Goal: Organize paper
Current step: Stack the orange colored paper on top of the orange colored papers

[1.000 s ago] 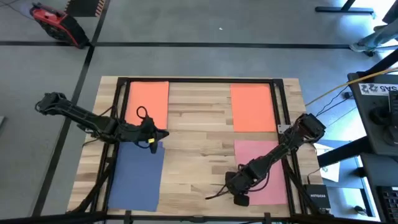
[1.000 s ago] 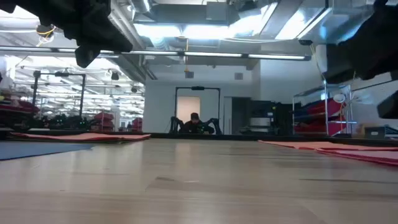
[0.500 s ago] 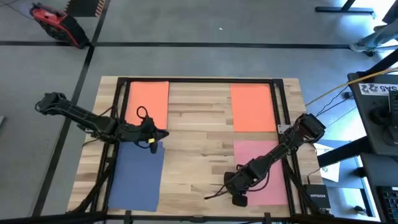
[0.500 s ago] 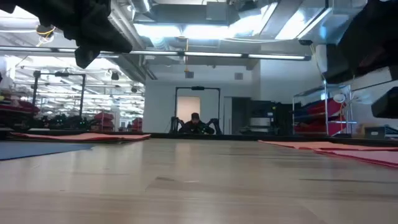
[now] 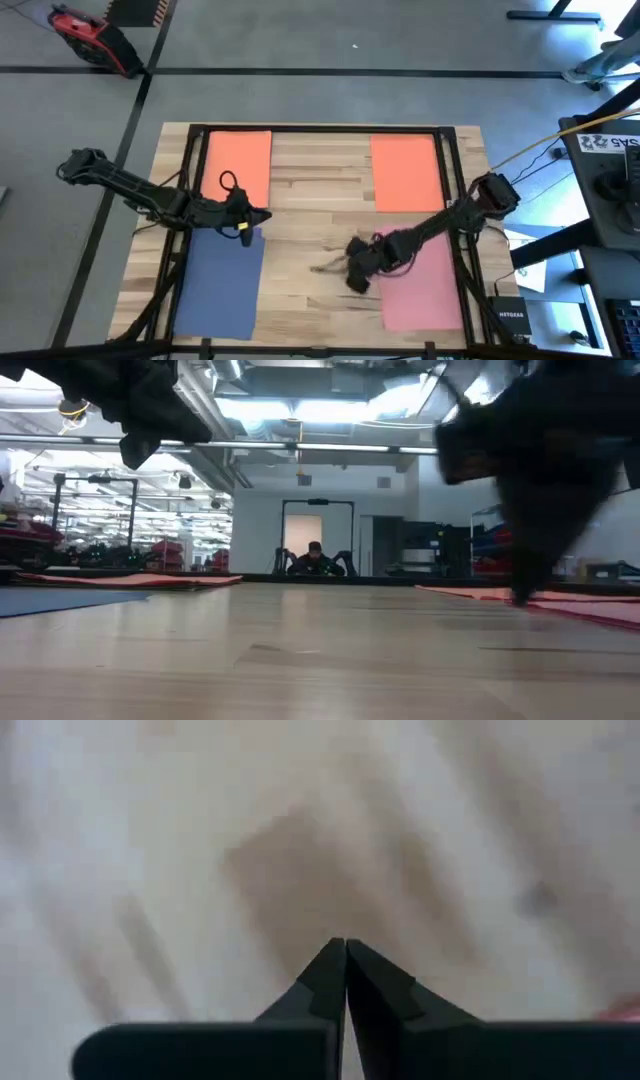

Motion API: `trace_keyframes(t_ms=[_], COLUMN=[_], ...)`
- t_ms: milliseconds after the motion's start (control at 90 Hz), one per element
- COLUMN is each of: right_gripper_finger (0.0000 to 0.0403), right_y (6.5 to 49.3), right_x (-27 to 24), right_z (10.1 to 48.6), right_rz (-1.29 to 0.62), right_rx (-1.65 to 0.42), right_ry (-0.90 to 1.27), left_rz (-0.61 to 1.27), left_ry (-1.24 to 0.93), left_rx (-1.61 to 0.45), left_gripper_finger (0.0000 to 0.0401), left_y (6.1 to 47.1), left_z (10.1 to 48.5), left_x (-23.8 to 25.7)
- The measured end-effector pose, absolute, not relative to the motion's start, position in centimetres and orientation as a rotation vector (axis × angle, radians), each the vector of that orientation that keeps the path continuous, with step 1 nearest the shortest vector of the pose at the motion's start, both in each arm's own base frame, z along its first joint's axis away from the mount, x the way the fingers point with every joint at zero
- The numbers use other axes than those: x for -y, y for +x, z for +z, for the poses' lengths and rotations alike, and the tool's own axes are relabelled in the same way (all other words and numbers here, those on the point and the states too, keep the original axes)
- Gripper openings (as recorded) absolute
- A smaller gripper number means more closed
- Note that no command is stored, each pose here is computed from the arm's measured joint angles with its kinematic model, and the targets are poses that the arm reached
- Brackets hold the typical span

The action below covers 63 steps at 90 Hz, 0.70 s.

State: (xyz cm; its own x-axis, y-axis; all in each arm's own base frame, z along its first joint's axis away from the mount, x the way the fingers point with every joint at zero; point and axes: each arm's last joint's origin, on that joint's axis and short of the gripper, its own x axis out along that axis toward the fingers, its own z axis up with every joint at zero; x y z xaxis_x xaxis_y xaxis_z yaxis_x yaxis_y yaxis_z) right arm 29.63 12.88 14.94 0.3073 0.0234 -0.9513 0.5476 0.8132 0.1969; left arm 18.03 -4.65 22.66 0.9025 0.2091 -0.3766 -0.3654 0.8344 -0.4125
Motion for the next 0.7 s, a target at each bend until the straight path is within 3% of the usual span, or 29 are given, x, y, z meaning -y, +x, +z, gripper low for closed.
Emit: trace_keyframes(t_ms=[300,544,700], right_gripper_finger=[0.0000,0.0000,0.0009], right_y=[28.6,32.0,33.0], right_x=[-6.0,-4.9,-4.6], right_z=[17.7,20.3,21.0], right_rz=[-0.642,-0.247,-0.180], right_rx=[-1.259,-0.962,-0.856], right_ry=[0.600,0.573,0.564], left_rz=[0.297,0.228,0.209], left_ry=[-0.486,-0.438,-0.353], left_rx=[-0.311,-0.327,-0.507], left_gripper_finger=[0.0000,0.0000,0.0000], left_y=[17.6,17.2,16.4], left_z=[23.1,23.4,22.0], left_x=[4.5,4.5,4.4])
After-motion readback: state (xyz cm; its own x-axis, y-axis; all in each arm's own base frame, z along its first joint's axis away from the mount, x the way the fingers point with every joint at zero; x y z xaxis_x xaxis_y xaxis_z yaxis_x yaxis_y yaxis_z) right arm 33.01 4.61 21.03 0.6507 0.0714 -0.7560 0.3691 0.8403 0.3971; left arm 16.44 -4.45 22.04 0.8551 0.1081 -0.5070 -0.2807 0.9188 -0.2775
